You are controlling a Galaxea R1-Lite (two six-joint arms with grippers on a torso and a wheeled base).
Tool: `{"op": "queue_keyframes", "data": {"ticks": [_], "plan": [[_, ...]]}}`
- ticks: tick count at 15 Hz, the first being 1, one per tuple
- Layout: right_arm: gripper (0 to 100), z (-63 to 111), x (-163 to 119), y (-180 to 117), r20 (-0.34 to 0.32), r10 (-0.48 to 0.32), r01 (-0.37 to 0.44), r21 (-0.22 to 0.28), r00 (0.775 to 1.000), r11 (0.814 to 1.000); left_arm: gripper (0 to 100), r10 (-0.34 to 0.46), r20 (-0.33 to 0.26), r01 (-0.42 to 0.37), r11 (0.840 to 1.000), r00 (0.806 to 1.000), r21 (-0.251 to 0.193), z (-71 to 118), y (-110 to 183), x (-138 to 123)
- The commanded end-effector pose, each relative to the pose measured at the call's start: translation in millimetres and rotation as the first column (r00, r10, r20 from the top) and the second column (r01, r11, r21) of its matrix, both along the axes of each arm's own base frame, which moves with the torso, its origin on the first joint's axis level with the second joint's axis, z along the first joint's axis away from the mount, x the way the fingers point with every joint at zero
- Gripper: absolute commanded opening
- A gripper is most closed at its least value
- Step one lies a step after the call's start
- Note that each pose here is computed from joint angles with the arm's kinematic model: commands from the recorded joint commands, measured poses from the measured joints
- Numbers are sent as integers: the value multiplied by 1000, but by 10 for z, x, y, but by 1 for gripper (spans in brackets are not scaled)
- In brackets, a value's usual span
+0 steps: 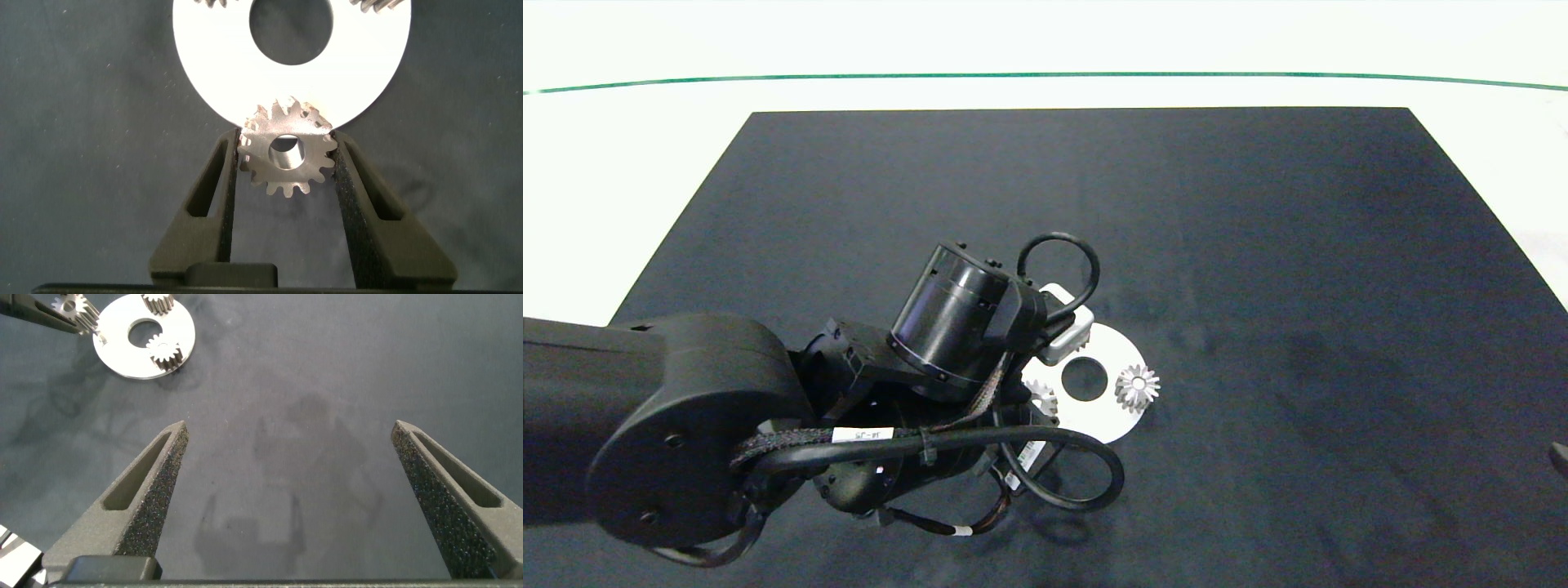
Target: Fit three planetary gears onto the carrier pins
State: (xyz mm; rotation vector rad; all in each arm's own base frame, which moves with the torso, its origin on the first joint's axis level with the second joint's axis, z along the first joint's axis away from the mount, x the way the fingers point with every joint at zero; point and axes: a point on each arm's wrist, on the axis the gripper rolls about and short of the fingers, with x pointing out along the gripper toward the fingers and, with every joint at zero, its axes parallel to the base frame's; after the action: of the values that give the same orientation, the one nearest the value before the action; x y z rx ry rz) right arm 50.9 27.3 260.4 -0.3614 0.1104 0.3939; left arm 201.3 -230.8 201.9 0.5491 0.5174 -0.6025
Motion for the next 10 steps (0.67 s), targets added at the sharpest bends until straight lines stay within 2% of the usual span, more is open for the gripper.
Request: {"op": "queue_keyframes", "data": {"ticks": [1, 7, 10], "plan": [[100, -6, 4, 2, -2, -1, 1, -4, 1000, 1000, 25, -11, -4, 11, 1000, 1000, 8, -36, -48, -10], [100, -6, 4, 2, -2, -1, 1, -4, 1000, 1000, 25, -12, -7, 12, 999, 1000, 33, -98, -77, 39], [100, -5, 1, 0, -1, -2, 2, -3, 1000, 1000, 25, -9, -5, 9, 999, 1000, 31, -104, -85, 58]]}}
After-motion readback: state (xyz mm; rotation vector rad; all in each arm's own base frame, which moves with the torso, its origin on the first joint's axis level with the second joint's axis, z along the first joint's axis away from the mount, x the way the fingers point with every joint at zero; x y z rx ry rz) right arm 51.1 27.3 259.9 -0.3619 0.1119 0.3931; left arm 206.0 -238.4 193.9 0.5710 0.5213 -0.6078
